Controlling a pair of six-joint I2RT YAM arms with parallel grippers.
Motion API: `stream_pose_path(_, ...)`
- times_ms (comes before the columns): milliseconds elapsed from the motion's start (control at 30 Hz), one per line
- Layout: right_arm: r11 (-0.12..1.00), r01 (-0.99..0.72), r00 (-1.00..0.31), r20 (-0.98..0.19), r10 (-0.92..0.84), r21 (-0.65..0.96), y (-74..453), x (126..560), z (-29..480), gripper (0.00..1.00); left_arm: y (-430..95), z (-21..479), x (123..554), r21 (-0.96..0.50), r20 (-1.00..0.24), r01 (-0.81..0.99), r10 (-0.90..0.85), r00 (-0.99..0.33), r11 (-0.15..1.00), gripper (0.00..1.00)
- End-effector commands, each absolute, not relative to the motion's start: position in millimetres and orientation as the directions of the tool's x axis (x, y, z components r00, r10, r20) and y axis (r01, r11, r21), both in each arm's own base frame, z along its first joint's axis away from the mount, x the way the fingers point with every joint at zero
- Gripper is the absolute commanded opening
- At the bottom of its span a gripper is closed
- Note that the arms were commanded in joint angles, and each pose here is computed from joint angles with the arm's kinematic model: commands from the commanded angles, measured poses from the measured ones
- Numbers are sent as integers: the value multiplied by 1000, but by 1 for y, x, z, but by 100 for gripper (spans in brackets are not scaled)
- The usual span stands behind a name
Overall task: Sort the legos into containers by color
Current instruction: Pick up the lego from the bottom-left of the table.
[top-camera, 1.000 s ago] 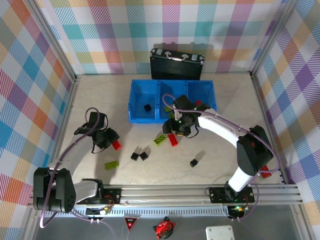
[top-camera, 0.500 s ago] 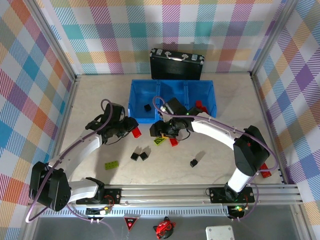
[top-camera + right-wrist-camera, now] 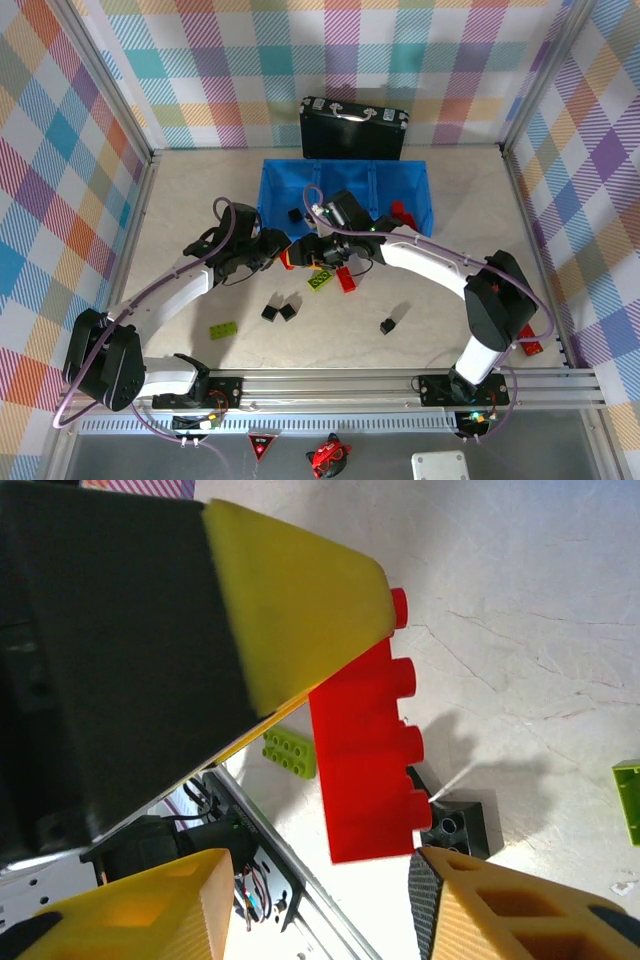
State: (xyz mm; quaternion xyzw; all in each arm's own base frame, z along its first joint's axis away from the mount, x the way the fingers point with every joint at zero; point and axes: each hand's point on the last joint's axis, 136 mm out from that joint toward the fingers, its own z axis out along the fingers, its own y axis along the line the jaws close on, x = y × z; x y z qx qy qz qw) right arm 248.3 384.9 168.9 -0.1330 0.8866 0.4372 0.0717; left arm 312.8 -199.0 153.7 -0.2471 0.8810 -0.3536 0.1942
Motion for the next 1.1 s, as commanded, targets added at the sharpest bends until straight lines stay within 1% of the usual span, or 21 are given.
stream_pose_path(0, 568, -297, -955, -231, -187, 767, 390, 246, 163, 48, -212, 183, 318, -783, -160, -254, -578, -800, 568, 31)
stream_pose_path(267, 581, -306, -952, -248, -180, 754, 388, 248, 166, 37, -214, 191, 315, -801, -148, -247, -579, -802, 545, 32)
stream_pose_path(433, 605, -315, -949, -261, -177, 731, 383, 250, 165, 34, -217, 193, 313, -811, -133, -245, -575, -807, 532, 32)
stream_pose_path(467, 612, -319, -947, -267, -177, 724, 382, 251, 165, 34, -216, 193, 312, -810, -133, -247, -575, -807, 533, 32)
stream_pose_path(533, 626, -323, -945, -275, -177, 709, 379, 252, 165, 38, -215, 194, 311, -809, -136, -246, -577, -806, 534, 32)
stream_pose_path(567, 630, -328, -943, -281, -178, 704, 379, 253, 166, 39, -214, 195, 310, -809, -136, -246, -577, -805, 534, 32)
stream_pose_path(1067, 582, -401, -908, -390, -152, 707, 382, 262, 197, 39, -214, 196, 301, -810, -126, -248, -569, -812, 532, 32)
